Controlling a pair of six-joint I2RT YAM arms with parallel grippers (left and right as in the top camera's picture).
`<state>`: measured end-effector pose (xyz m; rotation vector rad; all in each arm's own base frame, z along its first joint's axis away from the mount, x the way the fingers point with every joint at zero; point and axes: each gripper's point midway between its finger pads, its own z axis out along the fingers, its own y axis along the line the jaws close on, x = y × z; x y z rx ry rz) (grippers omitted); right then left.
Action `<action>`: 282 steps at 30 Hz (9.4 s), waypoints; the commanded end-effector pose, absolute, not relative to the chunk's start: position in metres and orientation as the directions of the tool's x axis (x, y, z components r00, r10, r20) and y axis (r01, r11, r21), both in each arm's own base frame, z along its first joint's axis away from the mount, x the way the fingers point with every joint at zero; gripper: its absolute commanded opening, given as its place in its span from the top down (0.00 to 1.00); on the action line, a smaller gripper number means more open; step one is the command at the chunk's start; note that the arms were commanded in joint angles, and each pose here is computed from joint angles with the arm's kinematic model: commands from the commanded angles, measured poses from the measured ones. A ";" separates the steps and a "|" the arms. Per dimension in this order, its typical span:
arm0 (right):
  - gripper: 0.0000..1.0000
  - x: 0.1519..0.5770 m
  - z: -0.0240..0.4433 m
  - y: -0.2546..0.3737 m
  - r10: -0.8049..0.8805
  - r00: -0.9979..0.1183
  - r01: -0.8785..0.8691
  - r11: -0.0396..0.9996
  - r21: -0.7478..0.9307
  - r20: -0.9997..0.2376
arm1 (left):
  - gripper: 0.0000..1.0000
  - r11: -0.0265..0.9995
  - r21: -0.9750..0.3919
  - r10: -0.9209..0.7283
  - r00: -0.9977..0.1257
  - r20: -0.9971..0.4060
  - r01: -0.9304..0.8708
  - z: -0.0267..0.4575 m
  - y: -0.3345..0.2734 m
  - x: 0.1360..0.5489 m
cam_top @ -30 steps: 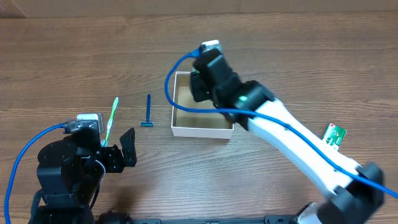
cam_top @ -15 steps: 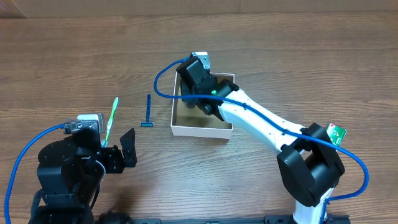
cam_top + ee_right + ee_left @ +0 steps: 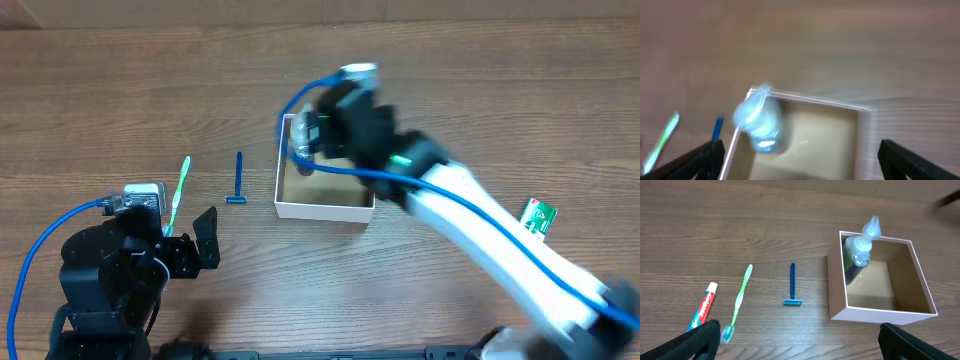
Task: Pack container
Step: 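Carry the soap bottle into the box and release it, then move the right gripper to the green Dettol box and grasp it, then carry the Dettol box into the white box and release it, then reach the left gripper to the blue razor and grasp it, then place the blue razor into the box with the left gripper, then grasp the green toothbrush with the left gripper, then carry the toothbrush into the box and release it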
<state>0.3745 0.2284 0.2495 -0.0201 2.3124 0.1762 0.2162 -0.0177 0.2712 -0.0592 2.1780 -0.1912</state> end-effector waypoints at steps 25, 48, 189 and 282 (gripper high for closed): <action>0.00 0.278 0.005 -0.134 0.699 -0.715 0.699 0.713 0.048 0.022 | 0.00 0.985 -0.164 -0.113 -0.542 -0.833 0.045 0.285 -0.020 0.218; 0.67 0.281 -0.005 -0.128 0.691 -0.721 0.693 0.717 0.081 0.052 | 0.00 0.985 -0.165 -0.113 -0.542 -0.833 0.048 0.285 -0.020 0.218; 0.00 0.279 0.173 -0.035 0.522 -0.800 0.491 0.853 0.176 -0.297 | 0.31 0.780 0.189 0.622 -0.707 -0.337 0.597 0.129 -0.256 0.369; 0.00 0.278 0.173 -0.035 0.506 -0.810 0.476 0.863 0.170 -0.298 | 0.96 0.779 0.148 0.616 -0.699 -0.364 0.610 0.110 -0.229 0.376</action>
